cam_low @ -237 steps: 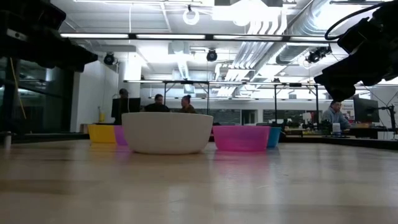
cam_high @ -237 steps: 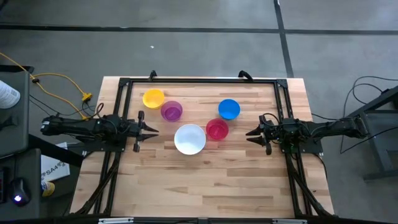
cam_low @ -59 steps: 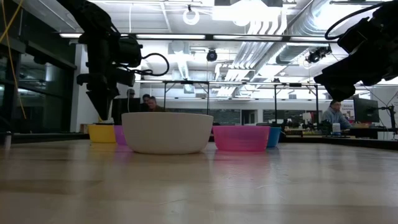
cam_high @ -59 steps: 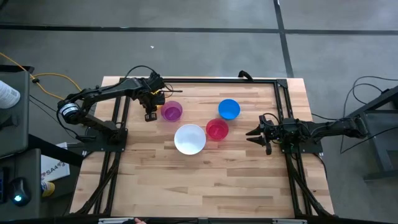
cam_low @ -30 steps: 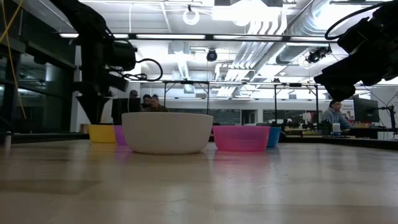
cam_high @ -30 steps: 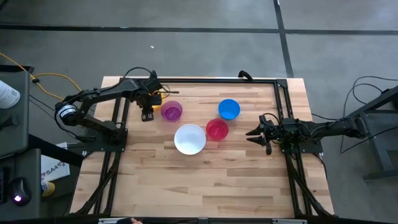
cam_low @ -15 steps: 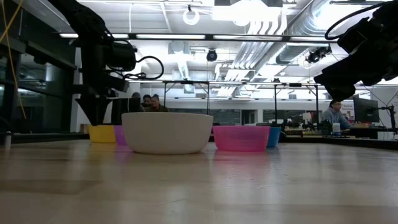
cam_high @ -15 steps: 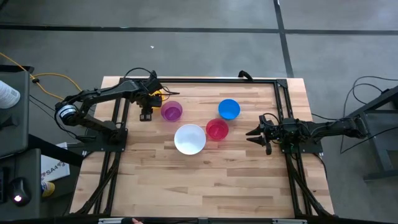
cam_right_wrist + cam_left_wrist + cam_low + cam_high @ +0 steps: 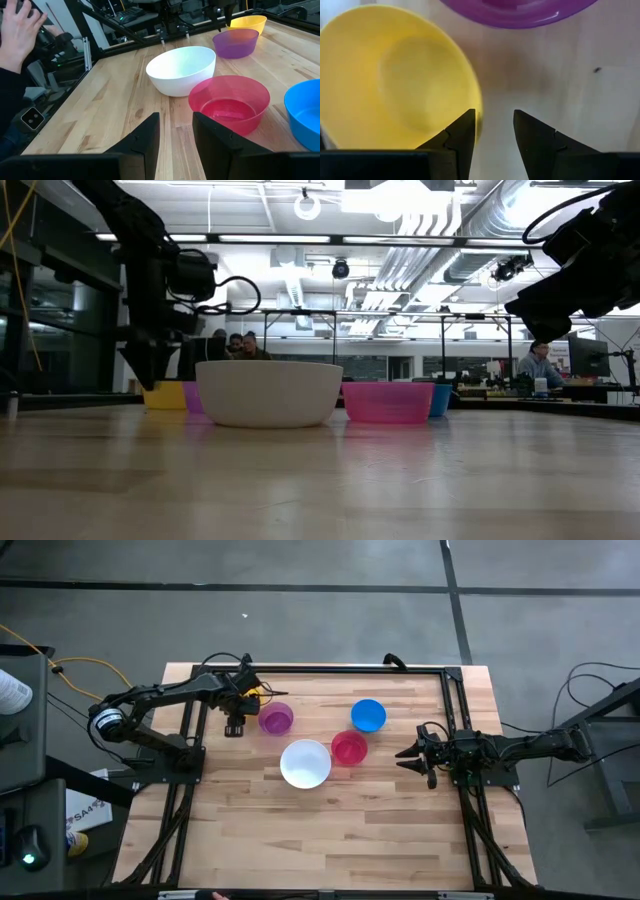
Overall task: Nest bowls inside each other
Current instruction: Stack the yellow bowl on top of the white bowl
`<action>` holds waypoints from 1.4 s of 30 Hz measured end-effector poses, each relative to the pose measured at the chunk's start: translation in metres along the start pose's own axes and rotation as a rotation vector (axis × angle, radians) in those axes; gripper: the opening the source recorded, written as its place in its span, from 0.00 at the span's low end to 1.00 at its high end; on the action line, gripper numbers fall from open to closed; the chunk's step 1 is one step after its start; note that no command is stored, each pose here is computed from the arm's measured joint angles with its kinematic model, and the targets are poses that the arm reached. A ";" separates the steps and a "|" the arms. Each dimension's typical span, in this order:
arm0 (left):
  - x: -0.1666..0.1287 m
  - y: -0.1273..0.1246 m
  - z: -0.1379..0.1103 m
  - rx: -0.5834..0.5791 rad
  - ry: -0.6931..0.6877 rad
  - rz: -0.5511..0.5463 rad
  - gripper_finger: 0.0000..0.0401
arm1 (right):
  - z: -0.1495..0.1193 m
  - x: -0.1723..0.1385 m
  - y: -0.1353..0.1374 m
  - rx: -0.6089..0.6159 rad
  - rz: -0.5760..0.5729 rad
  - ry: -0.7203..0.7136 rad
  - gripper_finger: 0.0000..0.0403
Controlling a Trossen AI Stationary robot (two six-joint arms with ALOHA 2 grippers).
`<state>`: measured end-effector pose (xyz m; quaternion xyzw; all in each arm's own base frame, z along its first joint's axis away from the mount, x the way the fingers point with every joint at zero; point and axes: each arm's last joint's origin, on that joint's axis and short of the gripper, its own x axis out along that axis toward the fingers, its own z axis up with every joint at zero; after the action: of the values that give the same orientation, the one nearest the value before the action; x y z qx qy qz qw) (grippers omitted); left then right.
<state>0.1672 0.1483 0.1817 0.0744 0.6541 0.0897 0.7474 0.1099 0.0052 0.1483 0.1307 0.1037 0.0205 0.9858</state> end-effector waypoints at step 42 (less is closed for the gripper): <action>0.000 0.004 0.003 -0.139 -0.011 0.068 0.15 | 0.000 0.000 0.000 0.000 0.000 0.000 0.27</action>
<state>0.1697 0.1523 0.1834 0.0450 0.6393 0.1600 0.7508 0.1099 0.0052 0.1483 0.1307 0.1038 0.0205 0.9858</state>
